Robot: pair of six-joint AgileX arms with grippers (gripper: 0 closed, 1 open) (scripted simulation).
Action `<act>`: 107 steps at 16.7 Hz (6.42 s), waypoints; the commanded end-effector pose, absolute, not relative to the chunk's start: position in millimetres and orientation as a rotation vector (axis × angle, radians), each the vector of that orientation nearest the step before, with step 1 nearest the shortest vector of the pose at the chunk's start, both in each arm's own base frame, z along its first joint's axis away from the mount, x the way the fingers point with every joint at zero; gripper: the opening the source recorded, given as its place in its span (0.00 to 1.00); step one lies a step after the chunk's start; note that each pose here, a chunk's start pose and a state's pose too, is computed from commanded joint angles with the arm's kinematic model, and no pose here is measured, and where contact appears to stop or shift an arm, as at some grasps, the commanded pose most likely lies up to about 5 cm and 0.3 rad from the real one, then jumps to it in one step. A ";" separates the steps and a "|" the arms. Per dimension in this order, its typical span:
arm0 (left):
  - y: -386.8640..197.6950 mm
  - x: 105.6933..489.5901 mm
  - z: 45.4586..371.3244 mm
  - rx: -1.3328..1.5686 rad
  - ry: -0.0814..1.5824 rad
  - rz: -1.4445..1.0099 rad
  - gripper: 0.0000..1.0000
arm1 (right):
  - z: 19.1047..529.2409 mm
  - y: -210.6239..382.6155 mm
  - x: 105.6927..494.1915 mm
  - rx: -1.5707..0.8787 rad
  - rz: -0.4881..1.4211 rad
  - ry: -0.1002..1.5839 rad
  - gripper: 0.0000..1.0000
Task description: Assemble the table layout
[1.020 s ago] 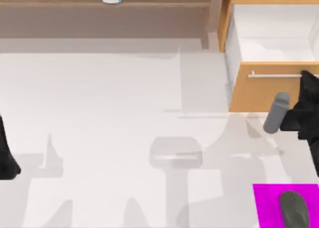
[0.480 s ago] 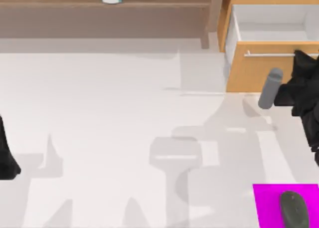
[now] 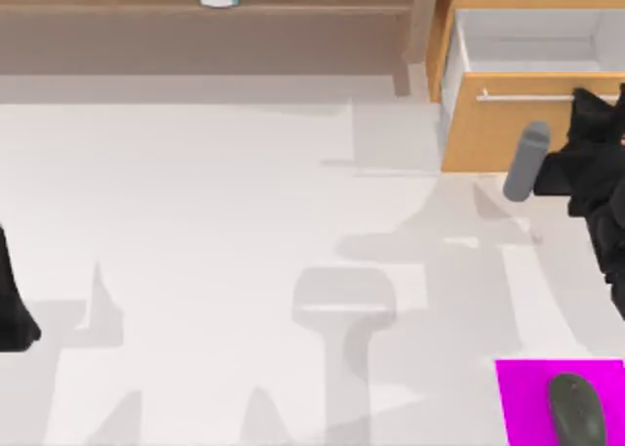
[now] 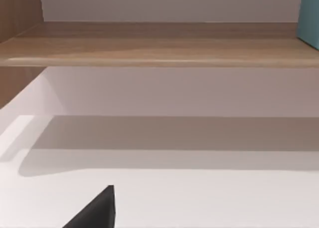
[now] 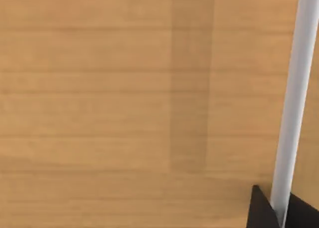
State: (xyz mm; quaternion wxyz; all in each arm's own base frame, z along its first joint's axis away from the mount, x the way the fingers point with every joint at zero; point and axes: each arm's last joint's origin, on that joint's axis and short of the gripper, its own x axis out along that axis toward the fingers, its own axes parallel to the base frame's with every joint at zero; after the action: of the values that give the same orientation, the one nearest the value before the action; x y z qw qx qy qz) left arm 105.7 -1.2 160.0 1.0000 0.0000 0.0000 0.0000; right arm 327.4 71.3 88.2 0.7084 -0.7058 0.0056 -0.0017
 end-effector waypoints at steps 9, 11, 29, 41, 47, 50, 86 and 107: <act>-1.2 105.7 160.0 0.000 0.000 0.000 1.00 | 89.8 71.5 369.2 -1.566 -0.008 0.007 0.00; -1.2 105.7 160.0 0.000 0.000 0.000 1.00 | 88.7 70.6 376.8 -1.567 -0.003 0.012 0.00; -1.2 105.7 160.0 0.000 0.000 0.000 1.00 | 88.3 70.9 439.2 -1.565 0.002 0.014 0.00; -1.2 105.7 160.0 0.000 0.000 0.000 1.00 | 88.3 70.9 439.2 -1.565 0.002 0.014 0.68; -1.2 105.7 160.0 0.000 0.000 0.000 1.00 | 88.3 70.9 439.2 -1.565 0.002 0.014 1.00; -1.2 105.7 160.0 0.000 0.000 0.000 1.00 | 88.3 70.9 439.2 -1.565 0.002 0.014 1.00; -1.2 105.7 160.0 0.000 0.000 0.000 1.00 | 97.2 193.7 375.9 -1.261 0.145 -0.093 1.00; -1.2 105.7 160.0 0.000 0.000 0.000 1.00 | 204.2 429.7 416.8 -0.019 -0.005 -0.012 1.00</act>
State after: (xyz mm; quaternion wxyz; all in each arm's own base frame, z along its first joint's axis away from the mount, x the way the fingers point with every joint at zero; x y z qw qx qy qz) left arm 105.7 -1.2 160.0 1.0000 0.0000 0.0000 0.0000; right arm 416.8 429.7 204.2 0.9999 -0.0096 -0.0058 -0.0025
